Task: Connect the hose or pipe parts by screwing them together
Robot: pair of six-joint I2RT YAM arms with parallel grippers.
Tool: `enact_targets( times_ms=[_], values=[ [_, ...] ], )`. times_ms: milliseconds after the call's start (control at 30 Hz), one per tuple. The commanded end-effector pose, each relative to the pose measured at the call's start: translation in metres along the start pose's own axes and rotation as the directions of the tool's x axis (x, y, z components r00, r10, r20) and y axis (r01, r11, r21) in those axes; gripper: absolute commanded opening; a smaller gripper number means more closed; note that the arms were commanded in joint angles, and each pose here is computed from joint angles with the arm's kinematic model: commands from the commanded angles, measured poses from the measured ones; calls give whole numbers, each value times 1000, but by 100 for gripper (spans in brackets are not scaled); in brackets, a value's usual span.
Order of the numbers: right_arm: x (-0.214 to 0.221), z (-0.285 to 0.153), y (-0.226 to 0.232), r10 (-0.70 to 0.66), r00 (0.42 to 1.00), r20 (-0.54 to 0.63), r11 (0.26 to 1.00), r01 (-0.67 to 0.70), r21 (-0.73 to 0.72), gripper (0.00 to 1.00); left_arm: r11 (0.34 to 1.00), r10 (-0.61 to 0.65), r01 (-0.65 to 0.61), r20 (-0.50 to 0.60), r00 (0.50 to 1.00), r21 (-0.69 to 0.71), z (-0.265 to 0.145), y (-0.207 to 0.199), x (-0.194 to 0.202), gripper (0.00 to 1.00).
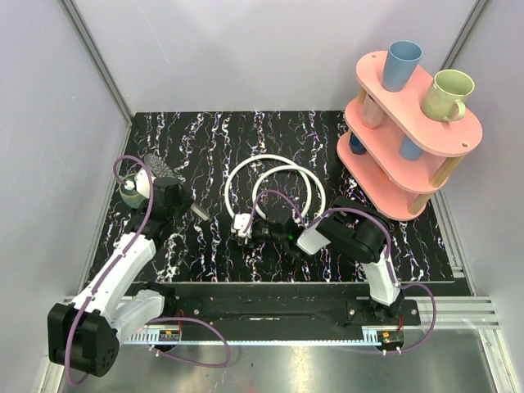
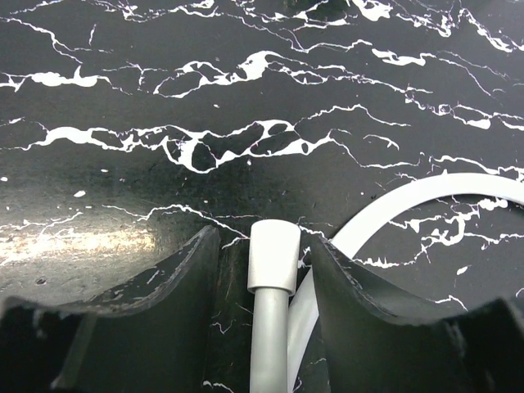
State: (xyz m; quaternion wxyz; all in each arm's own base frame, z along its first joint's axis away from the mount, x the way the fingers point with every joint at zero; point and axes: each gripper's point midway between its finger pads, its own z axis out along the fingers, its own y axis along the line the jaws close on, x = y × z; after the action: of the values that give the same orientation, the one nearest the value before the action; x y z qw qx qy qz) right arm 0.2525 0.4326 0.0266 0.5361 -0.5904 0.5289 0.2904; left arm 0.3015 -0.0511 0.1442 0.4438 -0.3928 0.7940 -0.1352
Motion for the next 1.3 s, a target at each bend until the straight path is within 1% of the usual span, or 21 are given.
enact_targets(
  times_ms=[0, 133, 233, 367, 567, 667, 700, 800, 833, 900, 933, 1000, 1033, 1133, 1200, 1233, 1267],
  values=[
    [-12, -3, -4, -25, 1000, 5, 1000, 25, 17, 58, 997, -35, 31, 43, 998, 73, -2, -21, -15, 0],
    [-17, -5, -9, -24, 1000, 9, 999, 24, 23, 56, 997, -35, 32, 37, 999, 73, -1, -21, -14, 0],
    [-16, -6, -9, -21, 1000, 3, 1000, 21, 21, 56, 996, -36, 33, 28, 999, 79, 0, -24, -13, 0],
    [-14, -7, -9, -16, 1000, -8, 1000, 17, 12, 51, 996, -36, 33, 30, 999, 88, -2, -27, -15, 0],
    [-11, -6, -10, -8, 1000, -16, 1000, 8, 6, 48, 996, -32, 29, 32, 999, 84, -1, -27, -15, 0],
    [-10, -5, -11, -7, 1000, -18, 1000, 7, 5, 44, 996, -31, 28, 30, 999, 83, 0, -29, -15, 0],
    [-10, -5, -11, -9, 1000, -21, 1000, 9, 4, 39, 996, -29, 26, 29, 999, 82, 1, -28, -15, 0],
    [-10, -3, -10, -5, 1000, -19, 1000, 5, -4, 34, 996, -29, 26, 27, 999, 84, 1, -29, -15, 0],
    [-16, -2, -9, -7, 1000, 5, 1000, 7, -14, 26, 997, -28, 26, 23, 999, 78, 1, -27, -14, 0],
    [-25, 1, -9, 1, 999, 34, 1000, 0, -26, 15, 998, -31, 29, 21, 999, 56, 1, -21, -12, 0],
    [-35, 2, -8, -6, 997, 73, 999, 8, -39, 6, 999, -26, 25, 19, 999, 37, 1, -16, -10, 0],
    [-54, -3, -11, -21, 992, 126, 999, 25, -32, 0, 999, -31, 30, 29, 999, 29, -2, -13, -12, 0],
    [-69, -6, -15, -41, 984, 174, 999, 45, -19, 0, 999, -29, 29, 29, 999, 25, -4, -12, -13, 0],
    [-98, -20, -18, -85, 967, 239, 996, 90, -9, 0, 998, -45, 43, 31, 999, 55, -11, -18, -16, 0],
    [-111, -32, -19, -91, 957, 274, 996, 93, 6, 0, 995, -59, 58, 15, 998, 87, -17, -27, -18, 0],
    [-124, -38, -21, -108, 940, 325, 994, 106, 24, 0, 992, -68, 67, 6, 998, 106, -20, -32, -18, 0],
    [-131, -43, -22, -109, 932, 346, 994, 103, 35, 0, 988, -86, 85, -1, 996, 128, -23, -36, -19, 0]
  ],
)
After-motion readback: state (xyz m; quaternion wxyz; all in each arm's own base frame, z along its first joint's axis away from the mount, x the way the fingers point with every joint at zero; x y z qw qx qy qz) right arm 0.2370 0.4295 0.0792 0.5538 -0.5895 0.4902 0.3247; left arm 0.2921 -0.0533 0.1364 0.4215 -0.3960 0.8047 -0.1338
